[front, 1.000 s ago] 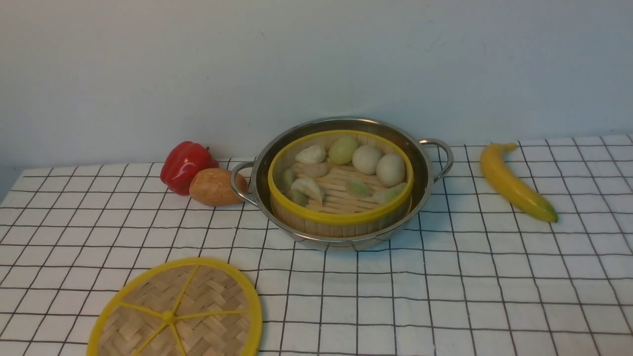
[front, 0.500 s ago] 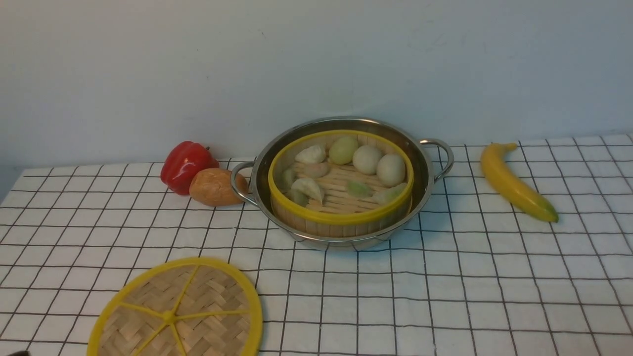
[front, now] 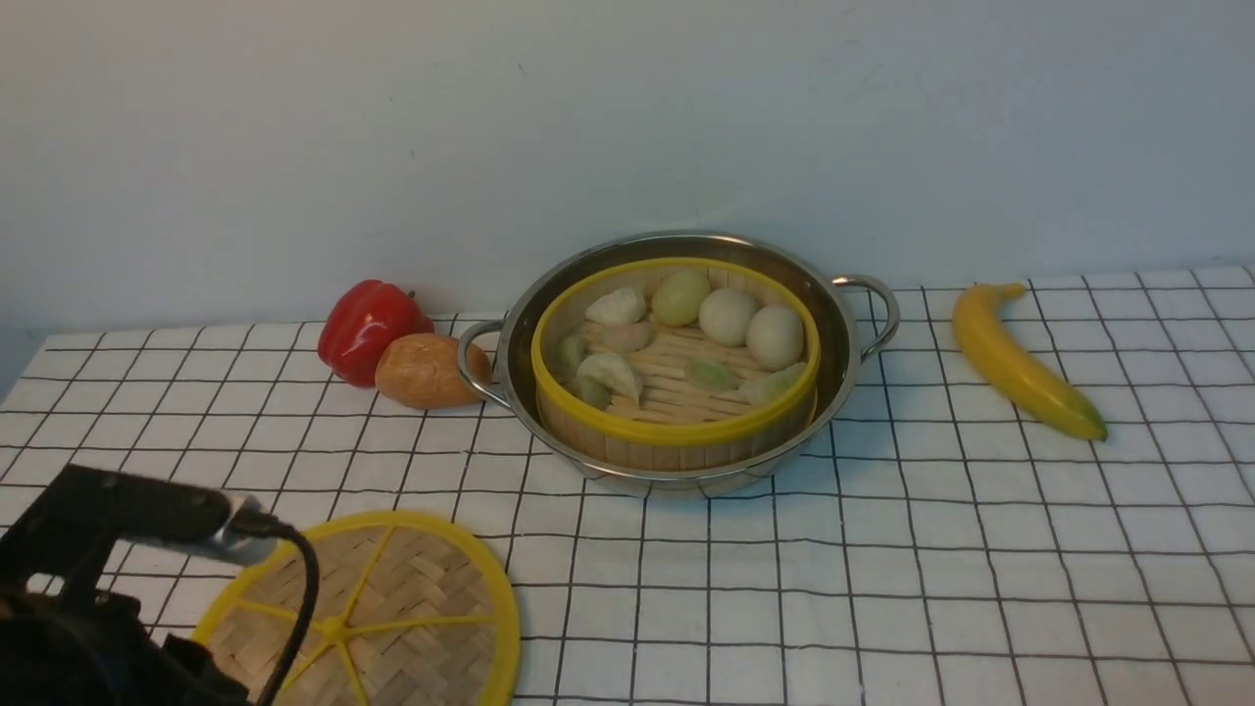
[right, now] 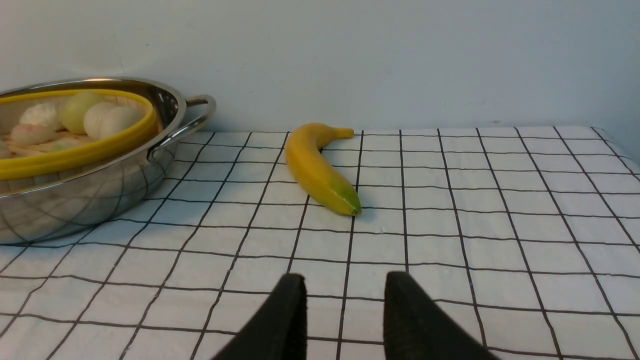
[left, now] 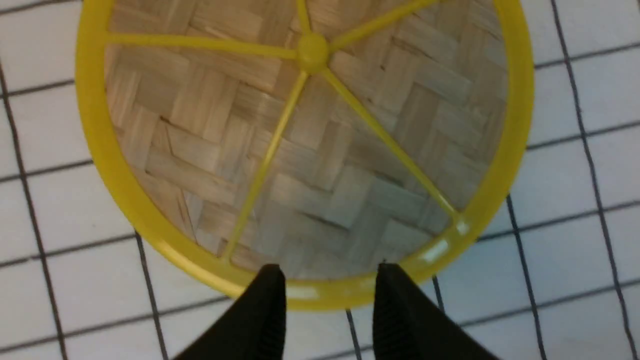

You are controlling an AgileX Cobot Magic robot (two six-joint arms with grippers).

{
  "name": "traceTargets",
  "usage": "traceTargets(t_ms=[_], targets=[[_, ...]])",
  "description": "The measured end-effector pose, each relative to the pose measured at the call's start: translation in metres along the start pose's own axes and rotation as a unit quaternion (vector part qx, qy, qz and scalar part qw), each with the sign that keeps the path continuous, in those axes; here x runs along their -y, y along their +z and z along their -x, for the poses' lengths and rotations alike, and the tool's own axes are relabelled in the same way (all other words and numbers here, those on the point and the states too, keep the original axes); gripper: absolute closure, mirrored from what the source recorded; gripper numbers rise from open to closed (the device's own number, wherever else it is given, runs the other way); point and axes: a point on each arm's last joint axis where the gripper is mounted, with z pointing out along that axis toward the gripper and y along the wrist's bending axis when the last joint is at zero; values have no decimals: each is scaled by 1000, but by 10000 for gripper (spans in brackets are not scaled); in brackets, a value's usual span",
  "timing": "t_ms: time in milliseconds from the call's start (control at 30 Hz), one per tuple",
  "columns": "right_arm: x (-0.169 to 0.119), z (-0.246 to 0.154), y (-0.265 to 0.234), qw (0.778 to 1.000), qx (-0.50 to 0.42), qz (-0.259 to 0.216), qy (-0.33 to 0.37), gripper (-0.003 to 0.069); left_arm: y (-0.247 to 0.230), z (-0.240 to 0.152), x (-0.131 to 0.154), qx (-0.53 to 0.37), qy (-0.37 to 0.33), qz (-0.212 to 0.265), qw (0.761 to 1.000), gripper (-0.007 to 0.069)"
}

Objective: Place the steamer in the pot on the white tablecloth, and put the lid on the steamer.
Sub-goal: 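Grasp the bamboo steamer lid lying on the table by its centre knob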

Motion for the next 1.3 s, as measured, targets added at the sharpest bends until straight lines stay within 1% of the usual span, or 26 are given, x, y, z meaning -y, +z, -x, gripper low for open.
traceTargets(t_ms=[133,233,367,467,567,667,833,900,1067,1300], targets=[[0,0,0,1000,0,0,0,419,6,32,-8,7,-12,-14,1000,350],[0,0,0,1000,0,0,0,419,10,54,-11,6,-14,-38,999,296],[0,0,0,1000,0,0,0,419,24,72,-16,-22,5,-70,997,252],[0,0,0,1000,0,0,0,419,39,73,-17,-54,14,-83,995,254],[0,0,0,1000,0,0,0,419,57,70,-17,-96,37,-85,991,279],[0,0,0,1000,0,0,0,419,69,69,-13,-117,57,-88,988,303],[0,0,0,1000,0,0,0,419,82,72,-4,-121,74,-88,986,323],[0,0,0,1000,0,0,0,419,84,73,-4,-123,72,-88,986,323],[0,0,0,1000,0,0,0,419,93,73,-10,-133,78,-63,986,323],[0,0,0,1000,0,0,0,419,95,74,-10,-128,65,-68,987,323]])
